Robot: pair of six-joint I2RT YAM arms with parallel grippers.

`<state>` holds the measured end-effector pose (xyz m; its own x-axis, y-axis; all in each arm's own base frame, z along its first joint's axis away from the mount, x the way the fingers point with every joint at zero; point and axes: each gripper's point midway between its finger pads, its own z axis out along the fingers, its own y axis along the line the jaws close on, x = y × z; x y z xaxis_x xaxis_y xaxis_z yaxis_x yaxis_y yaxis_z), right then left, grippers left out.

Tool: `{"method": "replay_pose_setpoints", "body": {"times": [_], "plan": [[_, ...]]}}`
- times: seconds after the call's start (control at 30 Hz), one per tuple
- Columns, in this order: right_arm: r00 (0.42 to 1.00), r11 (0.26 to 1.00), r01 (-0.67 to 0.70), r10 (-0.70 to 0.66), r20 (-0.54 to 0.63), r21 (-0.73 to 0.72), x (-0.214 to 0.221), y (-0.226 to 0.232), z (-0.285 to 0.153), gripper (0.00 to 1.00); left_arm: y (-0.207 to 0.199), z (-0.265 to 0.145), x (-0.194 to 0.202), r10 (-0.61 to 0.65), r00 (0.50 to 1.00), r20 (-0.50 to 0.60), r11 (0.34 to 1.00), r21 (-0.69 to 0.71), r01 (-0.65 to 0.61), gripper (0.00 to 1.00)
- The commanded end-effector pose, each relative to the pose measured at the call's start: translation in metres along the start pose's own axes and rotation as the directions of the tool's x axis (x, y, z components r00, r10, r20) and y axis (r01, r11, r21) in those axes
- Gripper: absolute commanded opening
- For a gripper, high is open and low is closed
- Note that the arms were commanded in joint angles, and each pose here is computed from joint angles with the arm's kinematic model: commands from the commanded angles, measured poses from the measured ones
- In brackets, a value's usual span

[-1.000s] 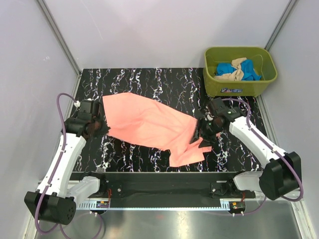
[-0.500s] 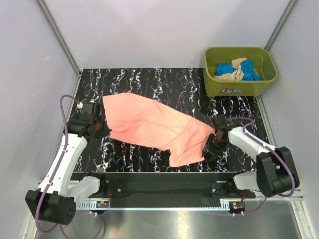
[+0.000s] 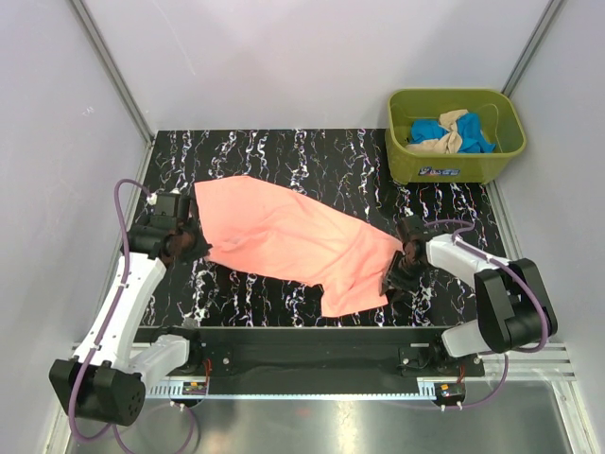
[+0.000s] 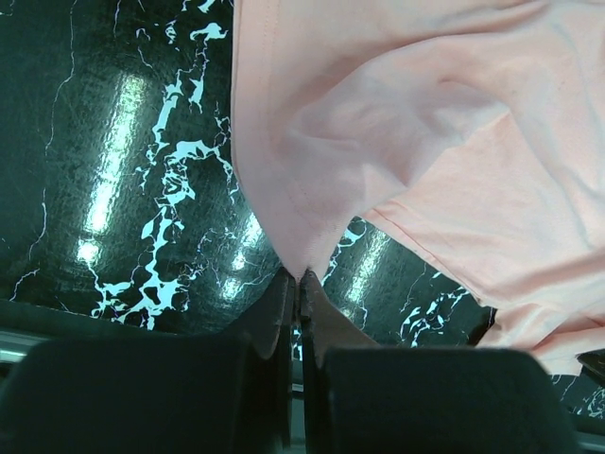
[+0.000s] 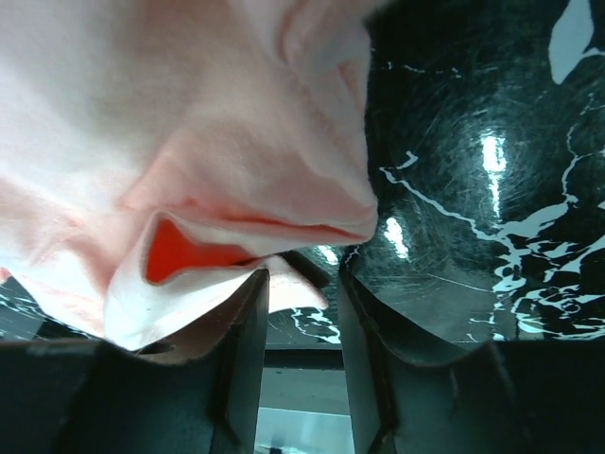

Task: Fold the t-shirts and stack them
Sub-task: Flatten the tshirt out

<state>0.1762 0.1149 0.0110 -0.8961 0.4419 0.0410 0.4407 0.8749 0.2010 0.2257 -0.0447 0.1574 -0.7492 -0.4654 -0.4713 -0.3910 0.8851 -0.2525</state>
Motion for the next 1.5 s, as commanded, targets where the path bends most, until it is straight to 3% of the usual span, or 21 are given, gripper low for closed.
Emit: {"method": "replay_pose_setpoints", "body": {"times": [0.0, 0.23, 0.5, 0.63, 0.87, 1.07, 1.13, 1.47], "plan": [[0.999, 0.998, -0.044, 0.045, 0.027, -0.038, -0.012, 0.015, -0.003, 0.42, -0.006, -0.004, -0.023, -0.038, 0.997, 0.061, 0.999, 0.036, 0.036, 0.00], [0.997, 0.995, -0.070, 0.067, -0.049, -0.069, 0.003, 0.021, 0.008, 0.41, 0.006, -0.002, -0.035, -0.048, 0.996, 0.081, 0.999, -0.015, 0.049, 0.00], [0.998, 0.998, -0.051, 0.049, -0.046, -0.039, 0.008, 0.014, 0.001, 0.42, 0.007, 0.006, -0.037, -0.054, 0.996, 0.072, 0.998, -0.017, 0.055, 0.00], [0.997, 0.997, -0.067, 0.068, -0.025, 0.026, 0.009, 0.006, -0.005, 0.36, 0.011, 0.006, -0.046, -0.059, 0.995, 0.084, 0.998, -0.034, 0.062, 0.00], [0.995, 0.995, -0.096, 0.096, 0.010, 0.011, 0.001, 0.011, -0.004, 0.31, 0.009, 0.008, -0.053, -0.059, 0.994, 0.089, 0.997, -0.035, 0.062, 0.00], [0.995, 0.992, -0.093, 0.095, 0.024, -0.083, -0.002, 0.026, -0.002, 0.12, 0.014, 0.009, -0.049, -0.060, 0.995, 0.079, 0.997, -0.052, 0.064, 0.00], [0.995, 0.991, -0.079, 0.085, 0.048, -0.112, -0.006, 0.030, -0.004, 0.01, 0.016, 0.008, -0.048, -0.063, 0.995, 0.080, 0.996, -0.052, 0.067, 0.00], [0.987, 0.964, 0.060, -0.019, 0.157, -0.260, -0.024, 0.066, -0.050, 0.00, 0.011, 0.000, -0.040, -0.068, 0.995, 0.072, 0.998, -0.008, 0.069, 0.00]]}}
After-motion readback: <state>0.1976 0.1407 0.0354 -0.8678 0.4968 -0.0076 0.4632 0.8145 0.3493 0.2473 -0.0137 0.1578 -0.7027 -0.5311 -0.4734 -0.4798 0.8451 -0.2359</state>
